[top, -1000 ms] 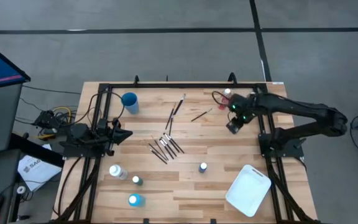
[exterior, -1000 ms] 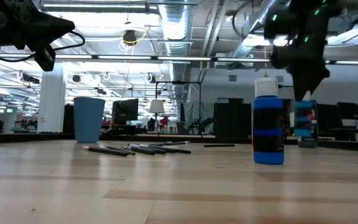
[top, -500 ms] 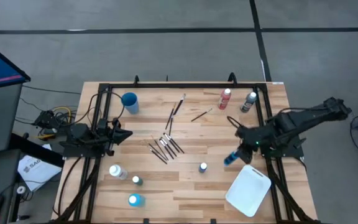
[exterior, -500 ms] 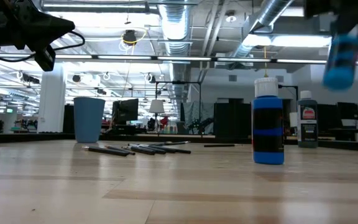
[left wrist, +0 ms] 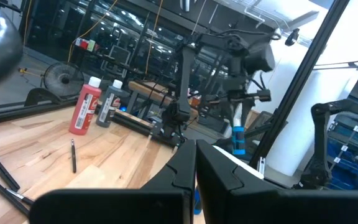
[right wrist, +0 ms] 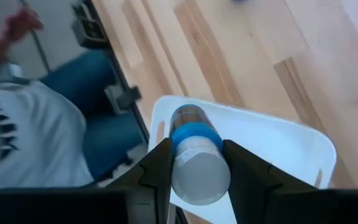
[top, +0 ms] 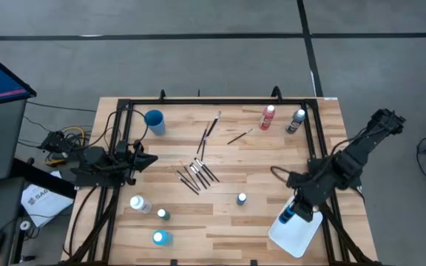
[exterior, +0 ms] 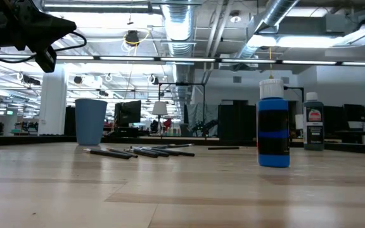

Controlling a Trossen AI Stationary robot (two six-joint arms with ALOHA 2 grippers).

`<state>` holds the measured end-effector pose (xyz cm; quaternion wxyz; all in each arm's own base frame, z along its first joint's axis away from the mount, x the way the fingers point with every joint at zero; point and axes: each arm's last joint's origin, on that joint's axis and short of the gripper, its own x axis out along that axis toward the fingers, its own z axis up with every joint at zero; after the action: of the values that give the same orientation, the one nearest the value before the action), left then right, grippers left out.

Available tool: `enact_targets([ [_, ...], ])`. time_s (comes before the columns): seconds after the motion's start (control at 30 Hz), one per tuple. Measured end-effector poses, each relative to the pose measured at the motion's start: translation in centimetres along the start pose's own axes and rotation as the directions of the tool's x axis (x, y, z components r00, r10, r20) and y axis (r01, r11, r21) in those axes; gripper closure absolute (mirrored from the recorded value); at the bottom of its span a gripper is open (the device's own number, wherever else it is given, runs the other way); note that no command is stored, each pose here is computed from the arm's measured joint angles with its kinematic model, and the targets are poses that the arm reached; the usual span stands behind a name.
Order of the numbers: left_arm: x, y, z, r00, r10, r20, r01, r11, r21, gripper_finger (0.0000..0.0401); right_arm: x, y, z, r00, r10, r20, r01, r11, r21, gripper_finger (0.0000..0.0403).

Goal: Pick & Place Paint Supplies
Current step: Put the top small blue paint bottle into the white bin

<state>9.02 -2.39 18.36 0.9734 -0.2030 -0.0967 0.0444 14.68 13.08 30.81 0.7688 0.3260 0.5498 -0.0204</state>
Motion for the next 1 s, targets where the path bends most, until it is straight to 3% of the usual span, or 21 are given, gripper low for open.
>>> enact_targets([
  [0.27,0.0,0.0,0.0,1.000,-0.001,0.001,0.001,1.000,-0.001,0.0397,3.8,2.2,-1.8,0.983,-0.160,-0.086,0.158,0.987,-0.037,0.0291],
  [0.53,0.0,0.0,0.0,1.000,-0.002,0.004,0.002,1.000,-0.003,0.0397,8.2,3.0,-3.1,0.949,-0.305,-0.084,0.301,0.952,-0.054,0.0291],
  [0.77,0.0,0.0,0.0,1.000,-0.002,0.005,0.002,1.000,-0.003,0.0397,11.6,3.9,-2.6,0.951,-0.298,-0.080,0.292,0.953,-0.080,0.0290],
  [1.0,0.0,0.0,0.1,1.000,-0.002,0.005,0.002,1.000,-0.003,0.0397,11.9,3.8,-2.1,0.949,-0.305,-0.086,0.300,0.952,-0.067,0.0290],
])
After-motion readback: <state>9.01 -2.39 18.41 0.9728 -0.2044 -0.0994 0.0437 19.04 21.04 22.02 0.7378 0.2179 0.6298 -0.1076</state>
